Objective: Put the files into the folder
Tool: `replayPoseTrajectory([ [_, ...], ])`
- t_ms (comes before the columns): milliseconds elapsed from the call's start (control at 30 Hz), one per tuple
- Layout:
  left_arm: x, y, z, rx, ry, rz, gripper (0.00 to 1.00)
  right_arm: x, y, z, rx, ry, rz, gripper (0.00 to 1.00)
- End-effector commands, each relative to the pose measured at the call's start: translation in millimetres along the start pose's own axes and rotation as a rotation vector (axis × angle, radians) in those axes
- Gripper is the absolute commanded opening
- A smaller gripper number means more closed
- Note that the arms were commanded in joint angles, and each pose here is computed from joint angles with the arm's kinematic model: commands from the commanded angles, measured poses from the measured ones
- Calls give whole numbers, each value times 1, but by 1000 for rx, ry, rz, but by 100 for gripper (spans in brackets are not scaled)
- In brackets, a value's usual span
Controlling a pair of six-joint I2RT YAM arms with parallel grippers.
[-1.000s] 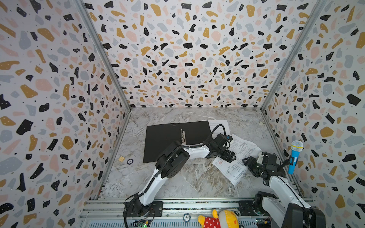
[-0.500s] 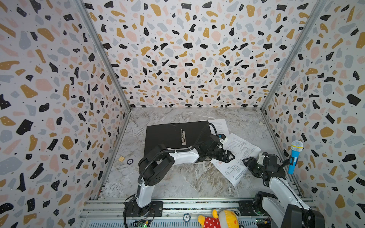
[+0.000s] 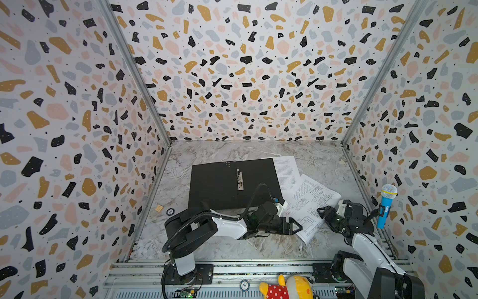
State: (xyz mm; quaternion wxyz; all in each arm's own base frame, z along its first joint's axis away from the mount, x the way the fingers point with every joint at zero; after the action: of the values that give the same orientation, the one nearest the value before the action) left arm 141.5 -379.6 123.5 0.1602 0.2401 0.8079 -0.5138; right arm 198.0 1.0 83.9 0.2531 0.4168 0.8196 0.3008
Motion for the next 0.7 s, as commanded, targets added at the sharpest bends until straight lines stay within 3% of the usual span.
replayPoseTrajectory([
  [0,-5,-22,0,95,-83,-41,91,11,-13,1,45,47,33,61],
  [667,50,-14,21,175,-134,-243,88,16,-17,1,8,41,9,60],
])
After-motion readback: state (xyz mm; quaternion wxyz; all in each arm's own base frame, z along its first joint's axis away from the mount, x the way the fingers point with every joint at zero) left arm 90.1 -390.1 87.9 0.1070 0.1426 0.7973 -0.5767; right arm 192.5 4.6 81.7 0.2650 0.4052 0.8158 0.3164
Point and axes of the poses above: each gripper's point midway between its finger pads, its own z axis out along the fingers, its own y axis along the line the jaws close on, x = y × z, the point moved 7 cm from there along -z, back along the fingers, and after that the axes turned 14 degrees about z, right-handed, at the moved point
